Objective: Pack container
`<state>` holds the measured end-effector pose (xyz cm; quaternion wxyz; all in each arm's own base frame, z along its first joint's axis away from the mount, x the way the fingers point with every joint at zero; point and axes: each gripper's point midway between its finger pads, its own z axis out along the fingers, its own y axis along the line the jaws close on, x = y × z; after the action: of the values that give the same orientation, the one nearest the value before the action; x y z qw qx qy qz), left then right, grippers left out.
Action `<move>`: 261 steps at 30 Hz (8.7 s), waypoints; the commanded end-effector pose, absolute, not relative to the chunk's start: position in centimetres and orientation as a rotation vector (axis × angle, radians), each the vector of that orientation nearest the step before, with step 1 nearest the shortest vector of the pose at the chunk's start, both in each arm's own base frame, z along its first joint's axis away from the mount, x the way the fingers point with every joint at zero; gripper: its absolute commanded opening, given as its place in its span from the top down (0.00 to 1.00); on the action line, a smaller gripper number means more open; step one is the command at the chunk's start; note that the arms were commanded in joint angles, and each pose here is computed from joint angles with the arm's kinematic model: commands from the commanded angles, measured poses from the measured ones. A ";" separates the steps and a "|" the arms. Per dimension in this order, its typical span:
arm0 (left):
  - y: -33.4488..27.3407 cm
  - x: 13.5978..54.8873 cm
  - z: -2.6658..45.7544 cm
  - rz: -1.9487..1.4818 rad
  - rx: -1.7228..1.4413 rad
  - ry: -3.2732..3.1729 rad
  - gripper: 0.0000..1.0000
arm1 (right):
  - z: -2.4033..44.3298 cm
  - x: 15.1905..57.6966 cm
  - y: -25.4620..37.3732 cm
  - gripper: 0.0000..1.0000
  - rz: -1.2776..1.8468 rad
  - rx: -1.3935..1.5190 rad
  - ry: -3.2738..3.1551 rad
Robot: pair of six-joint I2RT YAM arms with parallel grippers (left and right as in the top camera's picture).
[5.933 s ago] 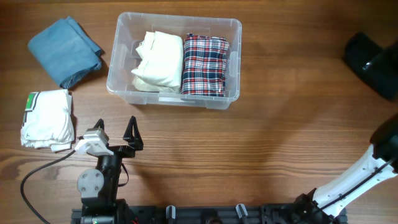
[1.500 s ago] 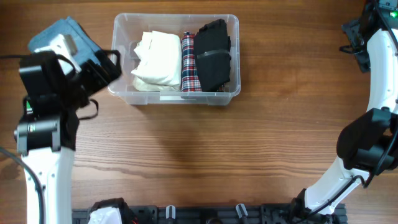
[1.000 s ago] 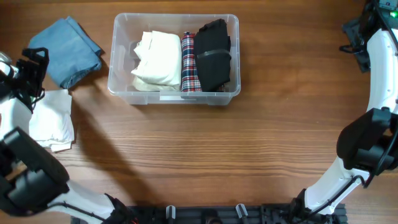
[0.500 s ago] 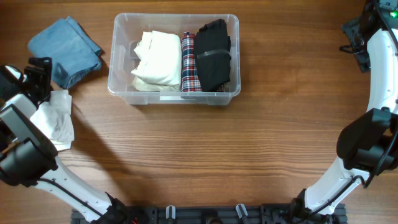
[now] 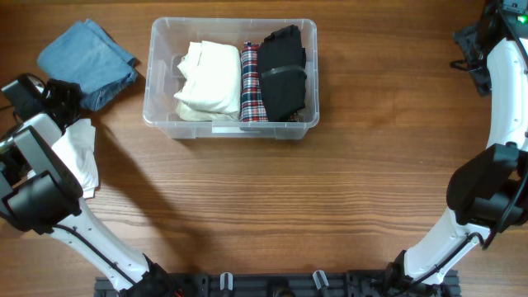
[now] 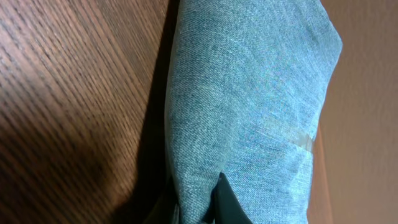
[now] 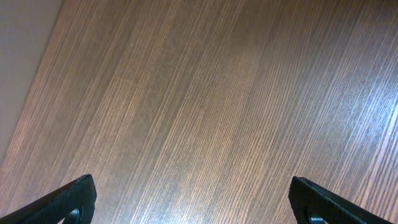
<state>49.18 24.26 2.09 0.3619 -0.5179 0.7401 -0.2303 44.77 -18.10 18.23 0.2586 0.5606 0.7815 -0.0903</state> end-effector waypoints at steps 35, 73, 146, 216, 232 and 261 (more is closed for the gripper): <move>-6.5 46.7 18.3 -0.892 -0.496 2.334 0.96 | 18.0 44.9 -17.9 0.00 -0.248 1.506 2.136; -6.2 41.4 10.1 -0.129 -0.355 2.701 0.96 | 18.0 44.9 -17.9 0.00 -0.248 1.506 2.136; 20.1 34.9 2.9 0.877 -0.839 2.993 0.96 | 18.0 44.9 -17.9 0.00 -0.247 1.506 2.136; -8.7 48.8 17.5 0.064 -0.213 2.689 0.96 | 18.0 44.9 -17.9 0.00 -0.247 1.505 2.136; -6.5 48.4 8.0 0.180 -0.266 2.912 0.96 | 18.0 44.9 -17.9 0.00 -0.247 1.505 2.136; -2.5 24.6 41.6 -0.132 -0.270 2.284 0.00 | 18.0 44.9 -17.9 0.00 -0.247 1.505 2.136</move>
<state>26.16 -2.56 40.70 0.3840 -0.1043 0.9168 -0.0348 44.79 -18.09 18.21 0.2585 0.5606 0.7816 -0.0899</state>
